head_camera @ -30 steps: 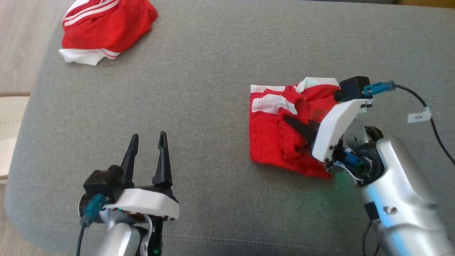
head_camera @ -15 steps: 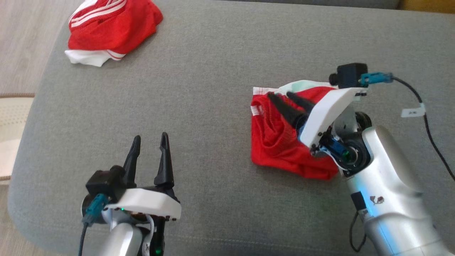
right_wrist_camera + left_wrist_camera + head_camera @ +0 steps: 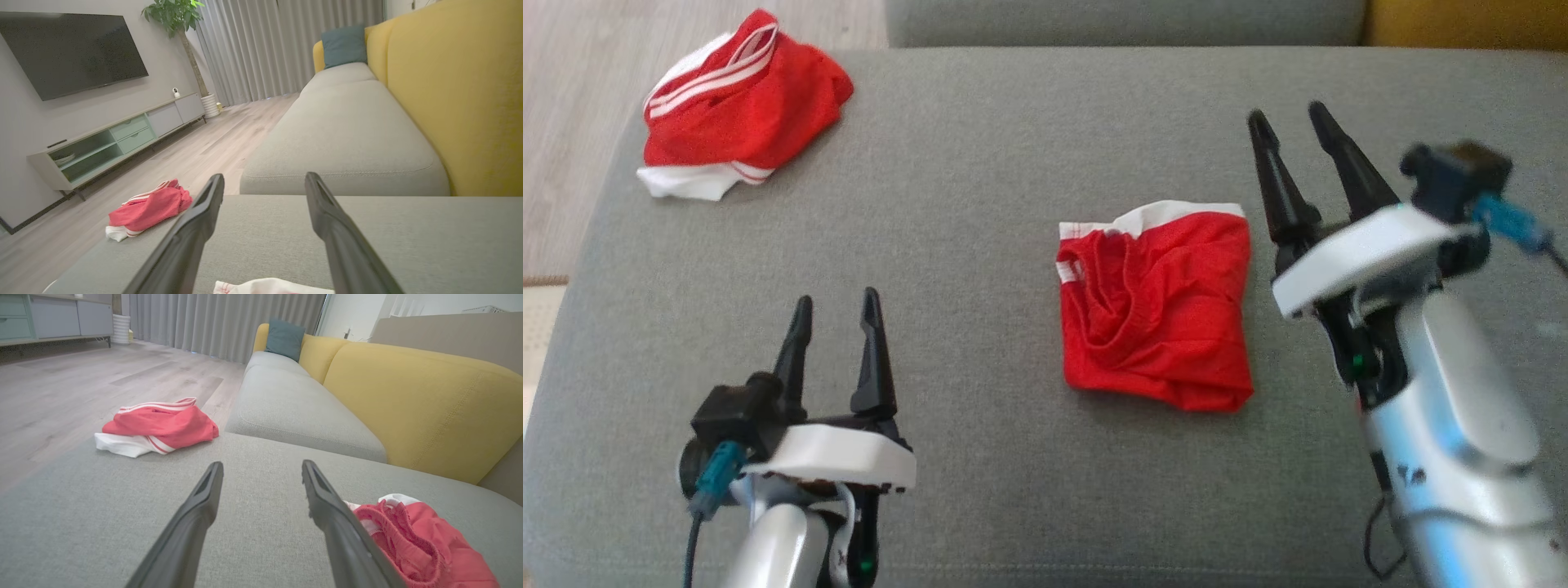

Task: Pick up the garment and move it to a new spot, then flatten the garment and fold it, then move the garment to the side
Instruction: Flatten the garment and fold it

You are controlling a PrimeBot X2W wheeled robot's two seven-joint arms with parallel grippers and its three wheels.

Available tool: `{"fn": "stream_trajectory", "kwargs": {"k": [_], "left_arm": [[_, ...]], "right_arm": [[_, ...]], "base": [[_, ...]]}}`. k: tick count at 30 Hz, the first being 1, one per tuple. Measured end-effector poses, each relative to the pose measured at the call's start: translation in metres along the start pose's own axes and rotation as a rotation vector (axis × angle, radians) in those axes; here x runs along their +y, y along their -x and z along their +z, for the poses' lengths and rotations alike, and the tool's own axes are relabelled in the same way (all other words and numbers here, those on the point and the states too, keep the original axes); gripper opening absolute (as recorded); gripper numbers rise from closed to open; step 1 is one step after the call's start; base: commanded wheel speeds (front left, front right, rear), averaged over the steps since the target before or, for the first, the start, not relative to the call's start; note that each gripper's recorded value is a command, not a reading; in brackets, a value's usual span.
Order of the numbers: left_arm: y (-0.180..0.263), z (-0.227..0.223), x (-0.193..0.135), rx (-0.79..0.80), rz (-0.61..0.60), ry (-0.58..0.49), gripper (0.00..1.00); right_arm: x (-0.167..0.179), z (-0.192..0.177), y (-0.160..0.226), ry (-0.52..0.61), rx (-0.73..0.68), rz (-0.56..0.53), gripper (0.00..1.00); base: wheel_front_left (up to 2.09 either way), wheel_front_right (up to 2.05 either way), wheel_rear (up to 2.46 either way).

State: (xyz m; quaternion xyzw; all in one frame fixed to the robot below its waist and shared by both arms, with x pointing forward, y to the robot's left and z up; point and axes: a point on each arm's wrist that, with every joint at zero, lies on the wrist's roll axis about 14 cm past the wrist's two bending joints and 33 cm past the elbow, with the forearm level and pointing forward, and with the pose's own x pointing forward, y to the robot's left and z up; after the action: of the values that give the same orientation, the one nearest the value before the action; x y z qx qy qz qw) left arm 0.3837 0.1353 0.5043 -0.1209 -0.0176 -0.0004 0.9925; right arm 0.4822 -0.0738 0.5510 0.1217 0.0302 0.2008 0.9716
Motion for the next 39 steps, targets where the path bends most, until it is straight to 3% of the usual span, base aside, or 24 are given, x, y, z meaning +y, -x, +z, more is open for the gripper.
{"fn": "stream_trajectory", "kwargs": {"k": [7,13,20,39], "left_arm": [[0.006,0.013,0.001,-0.043,-0.004,-0.044,1.00],[0.029,0.003,0.003,-0.010,-0.007,-0.051,1.00],[0.046,-0.002,0.002,0.003,-0.020,-0.057,1.00],[0.052,-0.004,0.011,0.008,0.009,-0.051,1.00]], "right_arm": [[-0.016,-0.011,0.049,0.056,-0.068,-0.089,1.00],[-0.009,-0.018,0.086,0.112,-0.097,-0.116,1.00],[-0.025,-0.022,0.122,0.098,-0.143,-0.207,1.00],[-0.037,-0.034,0.133,0.055,-0.148,-0.257,1.00]], "base": [[0.00,0.00,0.00],[0.00,0.00,0.00],[0.00,0.00,0.00],[0.00,0.00,0.00]]}}
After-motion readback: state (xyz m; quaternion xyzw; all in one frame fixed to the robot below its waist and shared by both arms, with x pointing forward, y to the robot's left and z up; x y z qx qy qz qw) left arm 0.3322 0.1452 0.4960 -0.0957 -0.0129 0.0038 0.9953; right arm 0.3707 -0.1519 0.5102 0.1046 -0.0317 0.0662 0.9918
